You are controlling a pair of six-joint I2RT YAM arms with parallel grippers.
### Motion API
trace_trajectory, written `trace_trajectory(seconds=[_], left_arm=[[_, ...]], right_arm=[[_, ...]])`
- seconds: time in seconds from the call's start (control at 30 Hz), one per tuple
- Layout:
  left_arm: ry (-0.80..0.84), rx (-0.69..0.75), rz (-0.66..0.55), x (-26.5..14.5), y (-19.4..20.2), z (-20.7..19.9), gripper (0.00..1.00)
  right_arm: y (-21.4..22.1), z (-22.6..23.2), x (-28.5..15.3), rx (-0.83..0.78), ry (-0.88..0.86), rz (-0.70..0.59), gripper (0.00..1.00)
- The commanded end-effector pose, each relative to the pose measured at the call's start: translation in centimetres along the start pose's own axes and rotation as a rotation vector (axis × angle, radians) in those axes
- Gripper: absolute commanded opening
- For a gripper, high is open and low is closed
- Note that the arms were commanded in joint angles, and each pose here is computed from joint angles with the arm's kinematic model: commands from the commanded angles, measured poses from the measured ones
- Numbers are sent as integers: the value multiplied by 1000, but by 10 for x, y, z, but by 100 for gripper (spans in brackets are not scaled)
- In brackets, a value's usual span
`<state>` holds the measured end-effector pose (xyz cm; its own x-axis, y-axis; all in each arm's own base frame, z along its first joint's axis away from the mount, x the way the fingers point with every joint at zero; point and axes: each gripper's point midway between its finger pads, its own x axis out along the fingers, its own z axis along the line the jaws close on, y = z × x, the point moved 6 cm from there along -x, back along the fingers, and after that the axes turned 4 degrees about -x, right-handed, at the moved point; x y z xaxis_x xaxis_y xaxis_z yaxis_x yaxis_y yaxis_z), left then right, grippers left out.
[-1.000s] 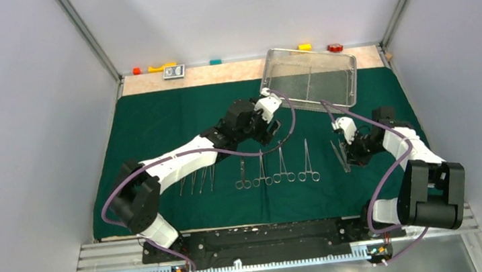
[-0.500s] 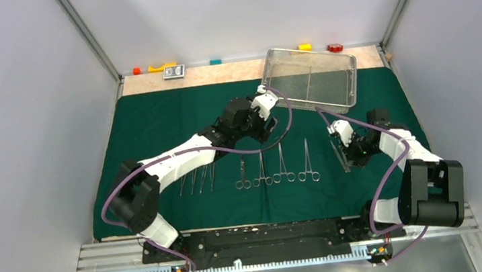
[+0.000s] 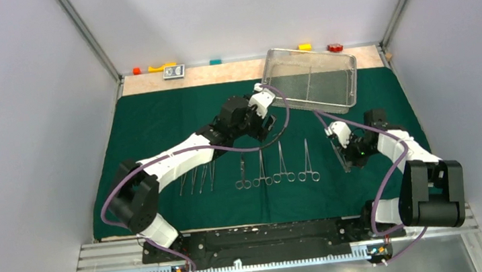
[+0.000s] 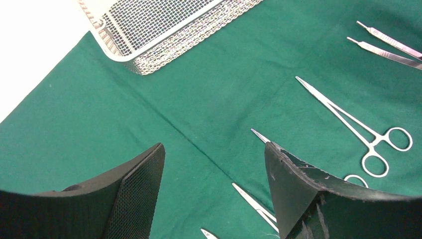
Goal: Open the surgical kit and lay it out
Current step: Adjust the medical item in the surgical kit.
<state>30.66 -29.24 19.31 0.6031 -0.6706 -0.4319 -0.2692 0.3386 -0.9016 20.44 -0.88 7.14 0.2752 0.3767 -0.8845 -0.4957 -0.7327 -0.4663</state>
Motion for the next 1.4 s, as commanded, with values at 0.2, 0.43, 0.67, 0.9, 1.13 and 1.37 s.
trace_trajectory(seconds=[0.2,0.43,0.67,0.9,1.13,1.37], left_arm=[[0,-7,-110,-15,-31,3,79],[-1,-10,-115,-17,-31,4,79],[-2,-12,-119,-19,-32,4,79],[-3,-11,-120,-20,-32,5,79],[-4,-13,-122,-21,-32,5,79],[-6,-13,-125,-21,-33,6,79]], right_arm=[[2,9,-2,-33,-10,15,0],[4,14,0,-39,-26,24,0],[4,17,2,-45,-39,26,0],[4,19,3,-48,-48,31,0],[4,21,3,-49,-58,33,0],[4,23,3,-53,-59,38,0]])
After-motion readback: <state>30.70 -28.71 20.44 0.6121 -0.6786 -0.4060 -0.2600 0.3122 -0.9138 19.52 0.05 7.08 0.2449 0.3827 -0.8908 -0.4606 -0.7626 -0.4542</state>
